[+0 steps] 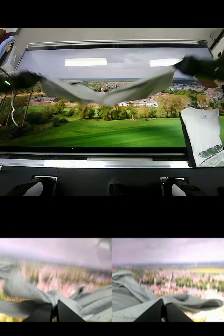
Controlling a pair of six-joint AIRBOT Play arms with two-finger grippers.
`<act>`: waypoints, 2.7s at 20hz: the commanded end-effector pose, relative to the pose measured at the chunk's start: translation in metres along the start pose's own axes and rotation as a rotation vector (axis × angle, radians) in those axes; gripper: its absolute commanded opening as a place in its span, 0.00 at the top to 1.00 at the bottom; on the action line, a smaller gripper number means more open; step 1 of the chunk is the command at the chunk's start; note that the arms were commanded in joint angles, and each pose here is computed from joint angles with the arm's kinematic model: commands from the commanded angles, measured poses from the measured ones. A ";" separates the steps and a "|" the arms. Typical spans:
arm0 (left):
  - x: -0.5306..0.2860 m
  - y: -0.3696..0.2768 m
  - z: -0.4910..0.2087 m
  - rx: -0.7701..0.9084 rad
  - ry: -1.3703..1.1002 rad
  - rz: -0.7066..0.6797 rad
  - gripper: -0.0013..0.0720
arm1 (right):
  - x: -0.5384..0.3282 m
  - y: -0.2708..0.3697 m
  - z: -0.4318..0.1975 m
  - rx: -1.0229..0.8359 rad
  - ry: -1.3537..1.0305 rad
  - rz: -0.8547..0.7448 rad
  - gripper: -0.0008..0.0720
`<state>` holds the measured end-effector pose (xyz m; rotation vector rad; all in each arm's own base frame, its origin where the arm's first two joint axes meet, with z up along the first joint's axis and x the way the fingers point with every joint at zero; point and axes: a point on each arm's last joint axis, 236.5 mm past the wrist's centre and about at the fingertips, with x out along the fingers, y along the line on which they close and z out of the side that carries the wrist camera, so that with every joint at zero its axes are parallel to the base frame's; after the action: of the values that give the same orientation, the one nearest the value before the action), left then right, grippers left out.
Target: Fold the clothes and pants, and hang the long-sleeved shirts on hangers.
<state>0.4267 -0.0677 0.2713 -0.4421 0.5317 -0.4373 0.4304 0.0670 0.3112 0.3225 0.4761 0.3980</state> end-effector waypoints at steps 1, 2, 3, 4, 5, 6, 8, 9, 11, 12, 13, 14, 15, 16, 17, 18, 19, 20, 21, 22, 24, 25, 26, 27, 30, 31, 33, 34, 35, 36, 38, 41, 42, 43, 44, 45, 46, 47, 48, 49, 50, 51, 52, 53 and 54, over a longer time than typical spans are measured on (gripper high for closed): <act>-0.125 -0.118 0.120 0.253 -0.373 -0.018 0.96 | -0.123 0.094 0.124 -0.207 -0.404 0.003 0.93; -0.166 -0.146 0.136 0.305 -0.469 0.003 0.96 | -0.164 0.118 0.139 -0.248 -0.488 0.003 0.93; -0.202 -0.165 0.145 0.324 -0.551 0.031 0.96 | -0.204 0.141 0.148 -0.259 -0.571 0.012 0.93; -0.239 -0.179 0.147 0.314 -0.631 0.065 0.96 | -0.237 0.157 0.150 -0.236 -0.637 0.023 0.93; -0.267 -0.184 0.144 0.290 -0.689 0.106 0.96 | -0.265 0.168 0.147 -0.204 -0.687 0.029 0.93; -0.291 -0.182 0.138 0.268 -0.732 0.162 0.96 | -0.286 0.175 0.143 -0.180 -0.719 0.031 0.93; -0.331 -0.165 0.123 0.224 -0.802 0.301 0.96 | -0.316 0.184 0.137 -0.144 -0.774 0.032 0.93; -0.342 -0.151 0.116 0.210 -0.814 0.376 0.96 | -0.324 0.186 0.138 -0.128 -0.794 0.034 0.93; -0.338 -0.126 0.103 0.186 -0.758 0.463 0.96 | -0.318 0.180 0.140 -0.093 -0.784 0.033 0.93; -0.324 -0.116 0.097 0.179 -0.699 0.476 0.96 | -0.302 0.172 0.139 -0.079 -0.741 0.025 0.93; -0.303 -0.105 0.092 0.188 -0.622 0.478 0.96 | -0.276 0.159 0.135 -0.038 -0.664 0.012 0.93; -0.279 -0.095 0.087 0.194 -0.548 0.465 0.96 | -0.245 0.140 0.127 0.007 -0.566 -0.012 0.93; -0.250 -0.084 0.082 0.205 -0.465 0.445 0.96 | -0.204 0.115 0.111 0.056 -0.437 -0.046 0.93; -0.218 -0.067 0.076 0.206 -0.380 0.430 0.96 | -0.161 0.086 0.090 0.104 -0.299 -0.088 0.93; -0.188 -0.048 0.070 0.197 -0.301 0.422 0.96 | -0.123 0.057 0.068 0.143 -0.182 -0.132 0.93; -0.152 -0.020 0.061 0.171 -0.207 0.423 0.96 | -0.085 0.024 0.044 0.176 -0.072 -0.182 0.93; -0.118 0.007 0.049 0.139 -0.120 0.422 0.96 | -0.052 -0.006 0.024 0.214 0.012 -0.228 0.93; -0.082 0.039 0.036 0.092 -0.038 0.426 0.96 | -0.023 -0.035 0.004 0.247 0.077 -0.272 0.93; -0.047 0.064 0.024 0.075 0.029 0.419 0.96 | 0.008 -0.064 -0.014 0.276 0.131 -0.310 0.93; -0.010 0.091 0.013 0.058 0.083 0.419 0.96 | 0.038 -0.090 -0.031 0.303 0.169 -0.336 0.93; 0.062 0.130 -0.006 0.022 0.137 0.406 0.96 | 0.090 -0.130 -0.056 0.346 0.211 -0.360 0.93; 0.095 0.144 -0.017 0.015 0.164 0.400 0.96 | 0.116 -0.150 -0.066 0.363 0.212 -0.369 0.93; 0.129 0.155 -0.032 0.012 0.199 0.390 0.96 | 0.140 -0.166 -0.075 0.388 0.203 -0.368 0.93; 0.158 0.163 -0.046 0.010 0.235 0.380 0.96 | 0.159 -0.180 -0.082 0.407 0.187 -0.369 0.93; 0.224 0.184 -0.074 0.011 0.292 0.360 0.96 | 0.205 -0.213 -0.105 0.470 0.148 -0.369 0.93; 0.237 0.188 -0.077 0.013 0.298 0.357 0.96 | 0.213 -0.220 -0.113 0.482 0.152 -0.373 0.93; 0.246 0.194 -0.079 0.013 0.312 0.354 0.96 | 0.218 -0.226 -0.132 0.493 0.203 -0.383 0.93; 0.243 0.197 -0.080 0.018 0.327 0.358 0.96 | 0.216 -0.225 -0.139 0.481 0.238 -0.392 0.93; 0.238 0.200 -0.083 0.036 0.357 0.359 0.96 | 0.211 -0.221 -0.146 0.454 0.283 -0.387 0.93; 0.232 0.201 -0.090 0.047 0.399 0.356 0.96 | 0.205 -0.217 -0.154 0.421 0.337 -0.383 0.93; 0.221 0.202 -0.113 0.076 0.513 0.339 0.96 | 0.194 -0.210 -0.174 0.408 0.444 -0.383 0.93; 0.208 0.199 -0.138 0.094 0.640 0.315 0.96 | 0.180 -0.202 -0.202 0.426 0.583 -0.386 0.93; 0.203 0.200 -0.144 0.093 0.669 0.321 0.96 | 0.178 -0.201 -0.208 0.431 0.609 -0.385 0.93; 0.198 0.203 -0.149 0.098 0.700 0.334 0.96 | 0.176 -0.200 -0.214 0.436 0.634 -0.386 0.93; 0.194 0.205 -0.154 0.100 0.727 0.343 0.96 | 0.175 -0.199 -0.221 0.444 0.663 -0.385 0.93; 0.191 0.206 -0.160 0.095 0.750 0.345 0.96 | 0.174 -0.200 -0.230 0.452 0.693 -0.386 0.93; 0.188 0.206 -0.166 0.087 0.774 0.343 0.96 | 0.173 -0.200 -0.237 0.459 0.721 -0.387 0.93; 0.187 0.207 -0.172 0.080 0.791 0.342 0.96 | 0.172 -0.201 -0.245 0.465 0.746 -0.389 0.93; 0.185 0.208 -0.177 0.074 0.809 0.341 0.96 | 0.172 -0.203 -0.251 0.469 0.764 -0.393 0.93; 0.184 0.208 -0.183 0.066 0.826 0.340 0.96 | 0.173 -0.205 -0.256 0.468 0.776 -0.400 0.93; 0.182 0.209 -0.188 0.053 0.842 0.343 0.96 | 0.173 -0.208 -0.259 0.470 0.783 -0.408 0.93; 0.182 0.211 -0.194 0.038 0.857 0.346 0.96 | 0.174 -0.212 -0.263 0.468 0.790 -0.417 0.93; 0.180 0.213 -0.198 0.029 0.872 0.352 0.96 | 0.174 -0.215 -0.267 0.469 0.799 -0.428 0.93; 0.180 0.216 -0.202 0.015 0.879 0.367 0.95 | 0.174 -0.218 -0.271 0.473 0.808 -0.438 0.93; 0.180 0.218 -0.204 0.006 0.882 0.375 0.87 | 0.174 -0.219 -0.274 0.475 0.817 -0.441 0.93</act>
<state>0.5215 -0.0411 -0.0548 -0.0969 1.3864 -0.2774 0.5057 0.0116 -0.0573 0.5029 1.3815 -0.0225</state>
